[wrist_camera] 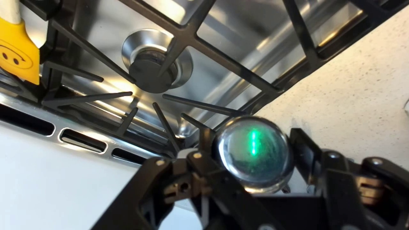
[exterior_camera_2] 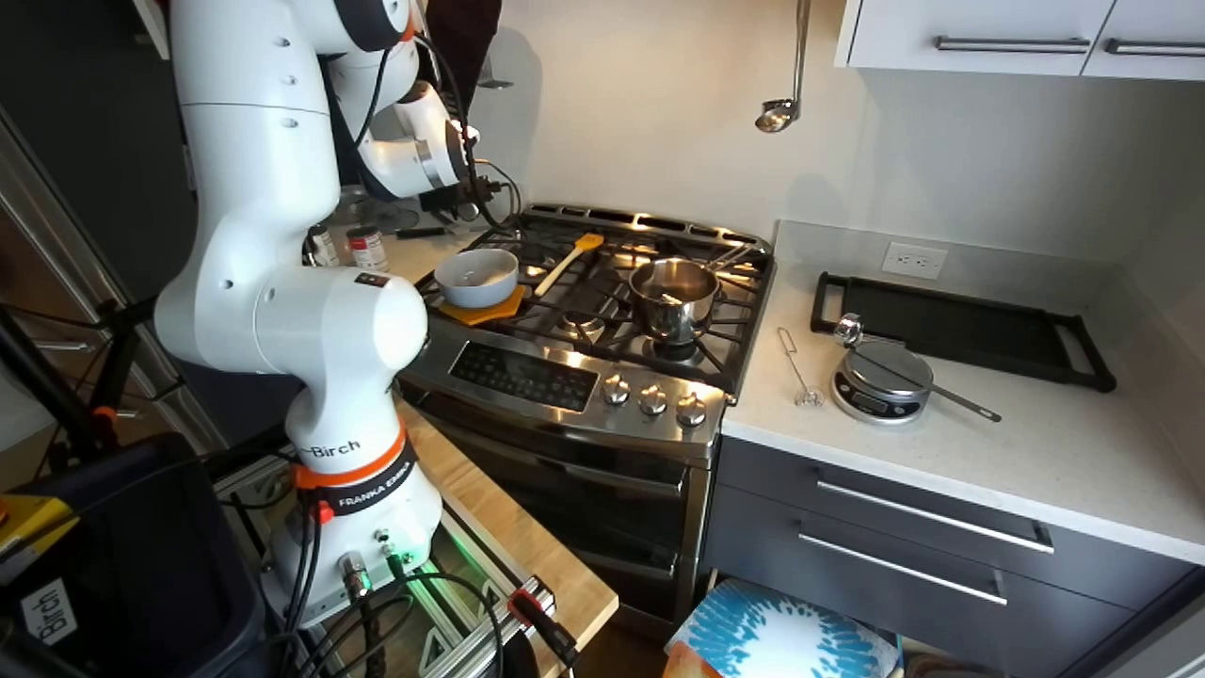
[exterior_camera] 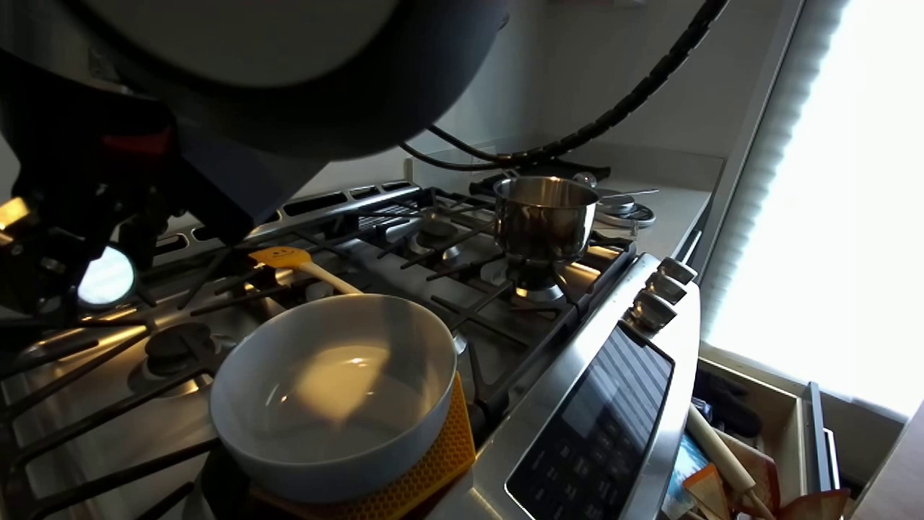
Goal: Put the silver measuring cup on the left in the silver pot
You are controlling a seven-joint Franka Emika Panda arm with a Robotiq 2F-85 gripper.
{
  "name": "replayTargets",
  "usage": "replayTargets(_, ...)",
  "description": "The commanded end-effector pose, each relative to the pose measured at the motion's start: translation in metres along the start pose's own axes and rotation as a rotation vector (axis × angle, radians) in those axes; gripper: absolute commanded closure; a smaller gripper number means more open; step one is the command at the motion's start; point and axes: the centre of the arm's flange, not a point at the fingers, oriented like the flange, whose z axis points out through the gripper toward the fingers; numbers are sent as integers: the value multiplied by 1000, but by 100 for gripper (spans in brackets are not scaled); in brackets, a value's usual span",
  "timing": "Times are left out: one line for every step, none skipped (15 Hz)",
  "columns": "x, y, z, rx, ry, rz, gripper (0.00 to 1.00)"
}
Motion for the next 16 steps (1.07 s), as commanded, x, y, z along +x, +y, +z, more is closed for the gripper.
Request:
replayTargets(-40,23,-34,20,46,-68,62)
replayTargets(-54,29,-40,19,68,-83,62)
replayTargets(-68,35,-47,23,97,-99,62)
replayTargets(-84,42,-56,11,127,-109,62)
replayTargets(-99,47,-63,-5,163,-113,62)
replayTargets(-114,57,-71,-42,208,-102,62)
replayTargets(-124,62,-79,-75,254,-81,62)
replayTargets(-130,72,-87,-112,303,-51,62)
replayTargets(-134,83,-93,-139,338,-25,62)
replayTargets(-135,96,-100,-152,373,-1,62)
replayTargets(-123,85,-78,-123,330,-17,62)
replayTargets(-127,92,-82,-136,338,-7,37)
replayTargets(-127,93,-82,-137,336,-5,37)
replayTargets(-126,90,-81,-132,336,-8,37)
replayTargets(-125,88,-80,-126,337,-12,37)
replayTargets(-124,85,-79,-121,338,-15,37)
